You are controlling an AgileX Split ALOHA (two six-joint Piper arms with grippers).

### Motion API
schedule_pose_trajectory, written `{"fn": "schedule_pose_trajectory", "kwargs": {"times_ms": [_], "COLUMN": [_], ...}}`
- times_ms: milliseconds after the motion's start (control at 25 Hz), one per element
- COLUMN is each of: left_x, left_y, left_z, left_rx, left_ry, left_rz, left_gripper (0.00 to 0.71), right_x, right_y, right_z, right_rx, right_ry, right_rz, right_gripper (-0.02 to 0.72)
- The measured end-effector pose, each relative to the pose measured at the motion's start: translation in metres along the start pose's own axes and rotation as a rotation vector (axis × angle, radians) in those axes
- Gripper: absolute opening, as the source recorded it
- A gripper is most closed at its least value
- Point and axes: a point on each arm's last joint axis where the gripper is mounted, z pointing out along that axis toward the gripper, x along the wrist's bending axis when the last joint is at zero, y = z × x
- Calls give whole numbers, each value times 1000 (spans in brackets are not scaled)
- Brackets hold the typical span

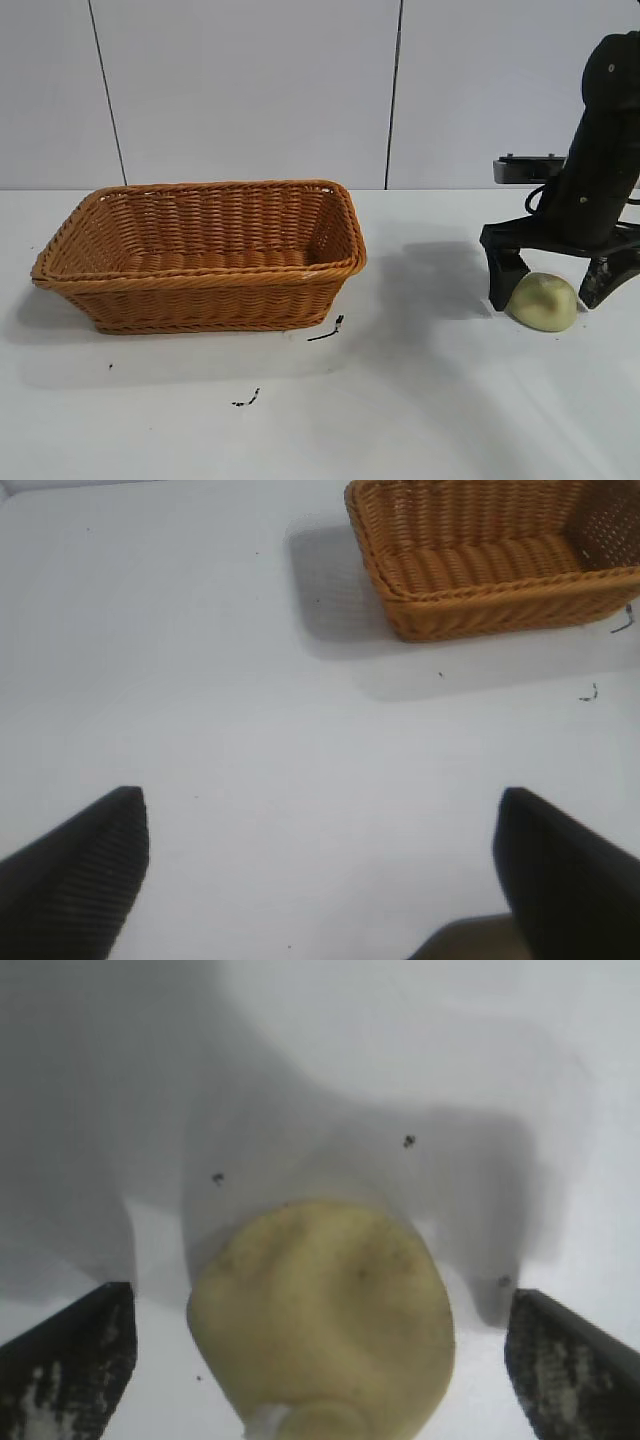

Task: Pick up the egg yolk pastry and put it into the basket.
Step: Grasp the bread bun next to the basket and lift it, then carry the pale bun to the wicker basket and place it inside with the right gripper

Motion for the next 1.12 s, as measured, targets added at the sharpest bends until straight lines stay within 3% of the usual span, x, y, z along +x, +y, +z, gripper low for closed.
{"fn": "schedule_pose_trajectory", "kwargs": {"times_ms": [80,240,600,800,1120], "left_x": [0,0,0,0,0], "left_y": [0,0,0,0,0], "left_z": [0,0,0,0,0], "left_rx": [0,0,0,0,0], "left_ry": [0,0,0,0,0], "left_rz": [0,0,0,0,0], "left_gripper": [696,696,696,696,696], "right_x": [0,2,21,52,144], "right_y": [0,9,48,57,61], "right_z": [-2,-20,-139,-173,-186], "right_rx": [13,34,-137,-214,-294], "right_ry": [2,6,1,-18,58], "right_rz": [-15,-34,-100,-144,-291], "right_gripper": [169,144,143,143,139]}}
